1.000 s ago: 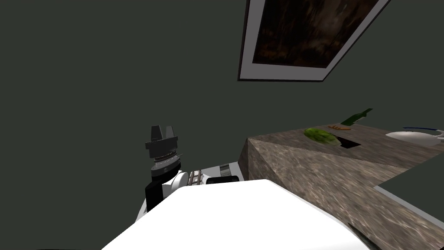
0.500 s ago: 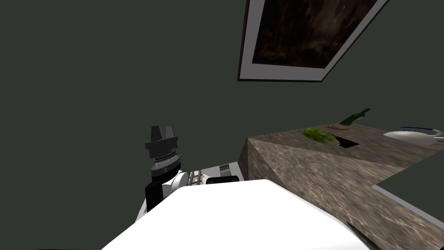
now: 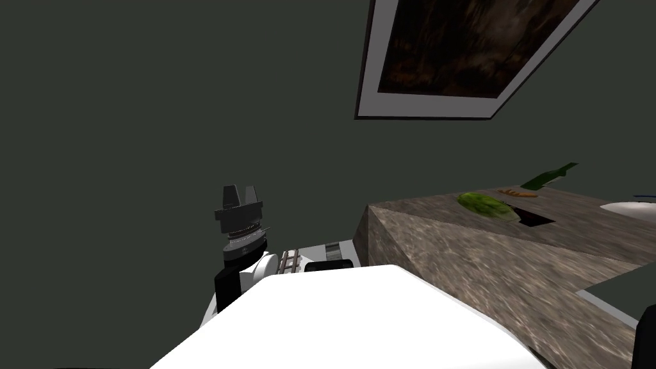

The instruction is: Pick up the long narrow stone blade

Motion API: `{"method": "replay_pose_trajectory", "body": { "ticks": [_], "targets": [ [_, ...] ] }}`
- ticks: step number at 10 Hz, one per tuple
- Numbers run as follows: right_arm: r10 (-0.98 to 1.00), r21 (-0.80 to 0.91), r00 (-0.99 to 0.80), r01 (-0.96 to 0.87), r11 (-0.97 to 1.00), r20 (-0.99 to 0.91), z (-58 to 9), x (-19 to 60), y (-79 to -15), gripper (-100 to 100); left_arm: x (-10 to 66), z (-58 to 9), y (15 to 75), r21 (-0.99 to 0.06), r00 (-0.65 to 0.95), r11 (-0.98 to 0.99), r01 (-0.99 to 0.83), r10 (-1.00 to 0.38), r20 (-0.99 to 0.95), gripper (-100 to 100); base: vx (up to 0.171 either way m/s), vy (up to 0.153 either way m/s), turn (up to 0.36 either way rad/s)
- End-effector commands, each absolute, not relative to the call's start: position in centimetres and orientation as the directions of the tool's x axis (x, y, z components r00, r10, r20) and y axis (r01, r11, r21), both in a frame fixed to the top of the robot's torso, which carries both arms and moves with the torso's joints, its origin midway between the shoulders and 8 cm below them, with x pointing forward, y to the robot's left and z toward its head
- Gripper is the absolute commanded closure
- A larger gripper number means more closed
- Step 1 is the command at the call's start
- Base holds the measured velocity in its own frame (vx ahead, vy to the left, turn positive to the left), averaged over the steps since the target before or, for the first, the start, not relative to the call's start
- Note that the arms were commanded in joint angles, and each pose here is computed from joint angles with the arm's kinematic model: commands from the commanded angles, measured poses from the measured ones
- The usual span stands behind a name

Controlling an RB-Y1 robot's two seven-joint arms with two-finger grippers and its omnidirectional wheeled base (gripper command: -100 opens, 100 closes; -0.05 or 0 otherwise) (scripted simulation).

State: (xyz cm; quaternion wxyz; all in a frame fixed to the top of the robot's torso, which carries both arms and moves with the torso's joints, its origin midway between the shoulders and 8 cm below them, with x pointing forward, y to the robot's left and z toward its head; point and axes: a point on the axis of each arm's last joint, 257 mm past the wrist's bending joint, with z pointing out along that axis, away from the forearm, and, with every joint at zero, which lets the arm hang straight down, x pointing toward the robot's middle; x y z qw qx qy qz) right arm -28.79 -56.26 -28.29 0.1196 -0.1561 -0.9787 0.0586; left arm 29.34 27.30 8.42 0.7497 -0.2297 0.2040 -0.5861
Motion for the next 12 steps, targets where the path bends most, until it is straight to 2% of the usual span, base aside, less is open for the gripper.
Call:
{"method": "replay_pose_trajectory", "body": {
  "ticks": [1,4,12],
  "targets": [
    [0.363,-0.179,-0.898,0.326,0.928,0.247,-27.3,-31.1,-56.1,-100,29.3,8.4,27.3,-0.584,0.230,0.207,0.785,-0.973,-0.037,0,0.005,-0.027,0.092],
    [0.337,-0.168,-0.900,0.300,0.939,0.276,-27.3,-31.5,-55.8,-100,29.3,8.4,27.3,-0.584,0.230,0.207,0.785,-0.973,-0.037,0,0.002,-0.038,0.051],
    [0.046,-0.028,-0.987,0.042,0.999,0.157,-32.2,-19.4,-55.4,-100,29.3,8.4,27.3,-0.584,0.230,0.207,0.785,-0.973,-0.037,0,0.000,-0.062,0.013]
  ]
}}
